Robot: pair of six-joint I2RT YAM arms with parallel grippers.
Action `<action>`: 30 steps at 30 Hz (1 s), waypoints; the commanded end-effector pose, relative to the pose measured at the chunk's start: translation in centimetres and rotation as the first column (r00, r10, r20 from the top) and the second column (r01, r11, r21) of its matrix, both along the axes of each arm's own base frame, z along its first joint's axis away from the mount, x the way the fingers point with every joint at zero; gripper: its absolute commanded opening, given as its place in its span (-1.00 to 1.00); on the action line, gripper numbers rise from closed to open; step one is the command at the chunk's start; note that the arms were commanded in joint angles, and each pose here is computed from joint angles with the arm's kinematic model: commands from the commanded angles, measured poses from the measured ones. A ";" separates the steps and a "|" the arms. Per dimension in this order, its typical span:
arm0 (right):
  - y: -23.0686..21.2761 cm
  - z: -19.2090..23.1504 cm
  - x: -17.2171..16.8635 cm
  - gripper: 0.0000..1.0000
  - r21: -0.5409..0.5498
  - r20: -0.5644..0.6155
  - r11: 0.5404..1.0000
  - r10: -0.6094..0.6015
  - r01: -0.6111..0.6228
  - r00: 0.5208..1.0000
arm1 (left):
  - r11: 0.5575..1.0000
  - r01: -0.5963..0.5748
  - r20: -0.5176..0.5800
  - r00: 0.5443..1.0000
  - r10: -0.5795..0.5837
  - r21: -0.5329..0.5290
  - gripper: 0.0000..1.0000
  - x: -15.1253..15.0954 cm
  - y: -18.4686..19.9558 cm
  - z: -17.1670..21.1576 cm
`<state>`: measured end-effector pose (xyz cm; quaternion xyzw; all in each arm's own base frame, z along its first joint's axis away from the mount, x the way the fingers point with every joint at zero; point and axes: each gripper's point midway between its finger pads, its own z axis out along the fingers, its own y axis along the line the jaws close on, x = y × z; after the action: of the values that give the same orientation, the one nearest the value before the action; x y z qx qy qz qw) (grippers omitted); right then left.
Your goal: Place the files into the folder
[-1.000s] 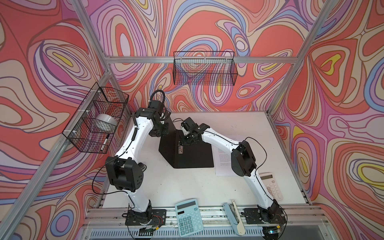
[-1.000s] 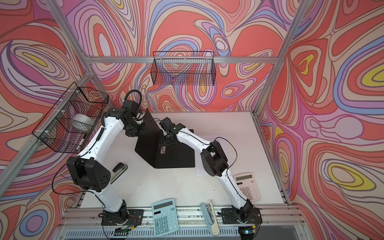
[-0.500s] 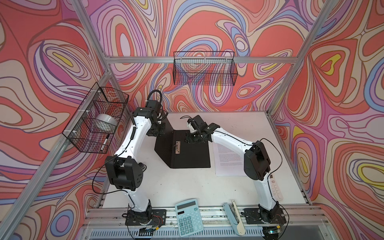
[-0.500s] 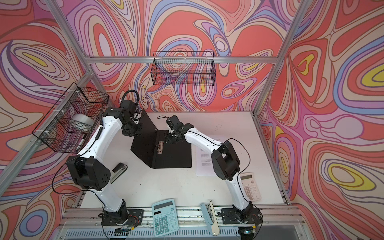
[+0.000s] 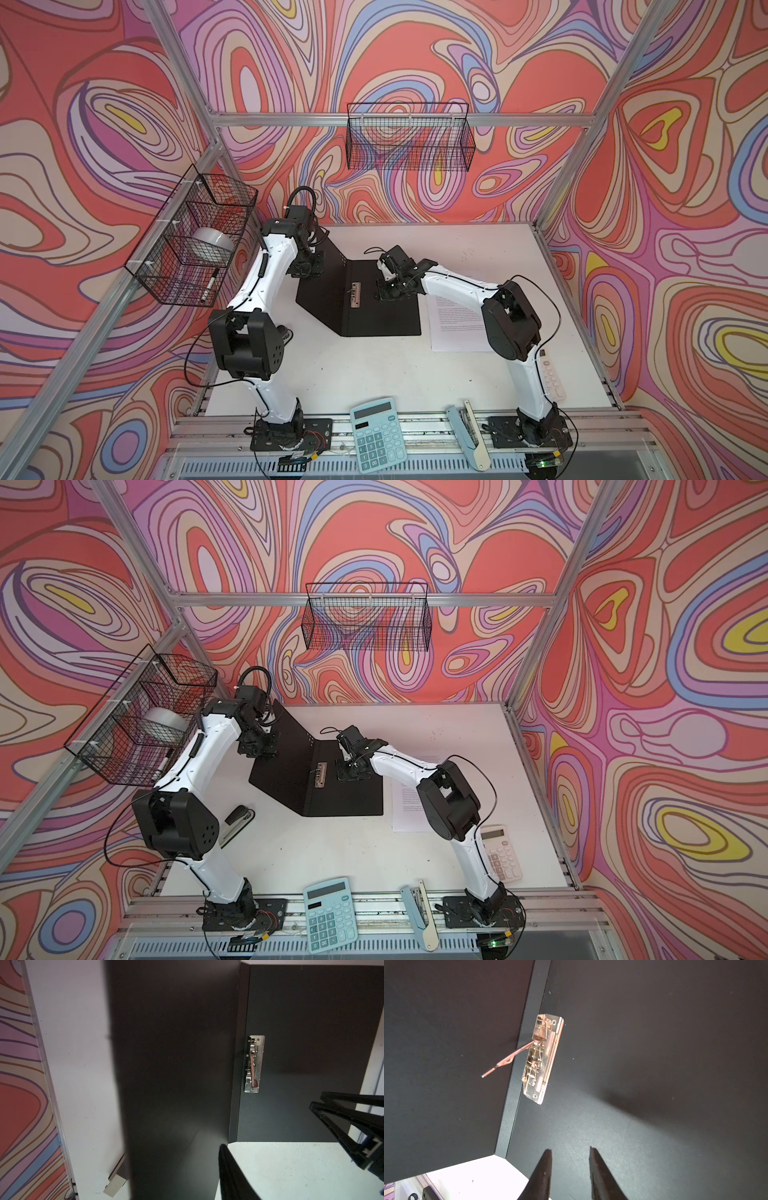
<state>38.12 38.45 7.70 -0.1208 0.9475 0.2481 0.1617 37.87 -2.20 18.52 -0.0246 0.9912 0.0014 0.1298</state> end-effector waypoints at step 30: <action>-0.2 -5.0 0.6 -0.33 -0.058 -0.046 0.998 0.024 -0.027 0.999 | 0.955 -0.009 -0.015 1.000 0.014 0.296 0.89 -0.2 6.4 -5.8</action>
<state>38.12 38.32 3.22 -0.1312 0.9561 0.2263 0.1322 36.98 2.83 12.27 -0.0174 0.9880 0.1138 0.1031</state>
